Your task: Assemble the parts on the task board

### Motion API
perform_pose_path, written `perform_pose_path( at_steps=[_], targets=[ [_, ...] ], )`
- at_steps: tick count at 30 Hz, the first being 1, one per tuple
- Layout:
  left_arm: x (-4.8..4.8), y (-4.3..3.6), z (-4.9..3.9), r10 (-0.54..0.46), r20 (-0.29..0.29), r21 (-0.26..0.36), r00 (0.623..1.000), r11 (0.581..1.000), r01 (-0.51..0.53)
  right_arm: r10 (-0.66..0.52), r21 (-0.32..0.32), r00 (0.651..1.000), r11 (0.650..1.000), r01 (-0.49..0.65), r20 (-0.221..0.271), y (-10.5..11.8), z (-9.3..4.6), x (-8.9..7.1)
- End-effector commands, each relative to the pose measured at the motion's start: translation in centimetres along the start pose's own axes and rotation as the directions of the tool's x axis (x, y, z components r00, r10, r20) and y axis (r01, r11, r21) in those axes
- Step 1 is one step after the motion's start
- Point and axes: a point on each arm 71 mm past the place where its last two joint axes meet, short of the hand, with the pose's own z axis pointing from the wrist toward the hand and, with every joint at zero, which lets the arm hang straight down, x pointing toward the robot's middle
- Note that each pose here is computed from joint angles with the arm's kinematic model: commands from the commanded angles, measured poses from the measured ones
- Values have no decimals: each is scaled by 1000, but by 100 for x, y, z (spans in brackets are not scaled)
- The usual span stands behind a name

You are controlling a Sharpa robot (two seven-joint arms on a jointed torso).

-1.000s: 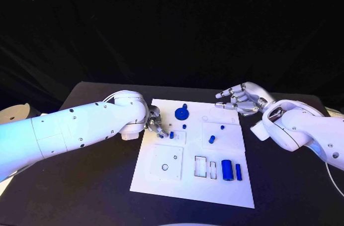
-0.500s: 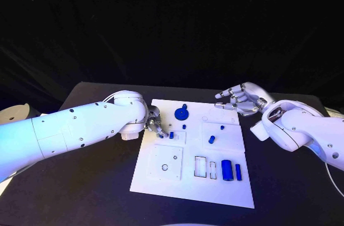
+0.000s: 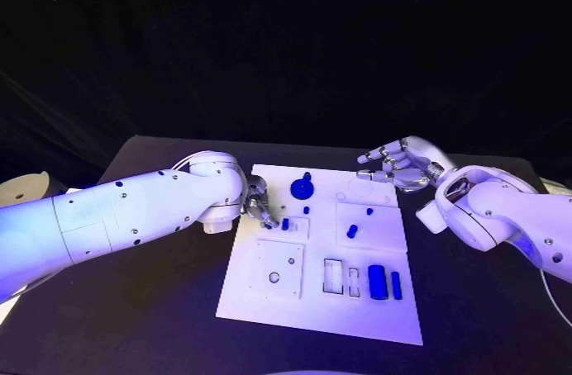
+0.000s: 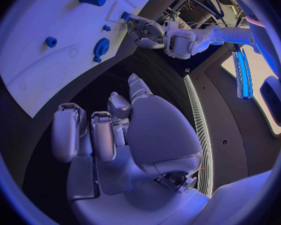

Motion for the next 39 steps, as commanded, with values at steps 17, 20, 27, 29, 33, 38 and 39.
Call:
perform_pose_path(
  at_steps=[17, 20, 27, 29, 33, 38, 39],
  targets=[
    [-12, 66, -76, -132, 120, 9, 984, 991, 131, -5, -4, 1000, 1000, 5, -15, 4, 2, 18],
    [-18, 81, -82, -139, 128, 10, 982, 990, 138, -6, -4, 1000, 1000, 5, -15, 4, 1, 18],
    [-12, 117, -65, -136, 122, 2, 983, 991, 137, -6, -4, 1000, 1000, 5, -16, 4, 0, 18],
    [-1, 123, -56, -132, 114, -2, 985, 991, 133, -6, -4, 1000, 1000, 5, -16, 4, -1, 18],
    [26, 126, -36, -120, 95, -7, 988, 993, 122, -5, -4, 1000, 1000, 5, -16, 5, -1, 18],
    [33, 126, -18, -117, 88, -8, 989, 993, 118, -5, -4, 1000, 1000, 5, -17, 6, -1, 20],
    [34, 125, -16, -116, 87, -8, 989, 993, 117, -5, -4, 1000, 1000, 5, -17, 6, -1, 20]
  ],
)
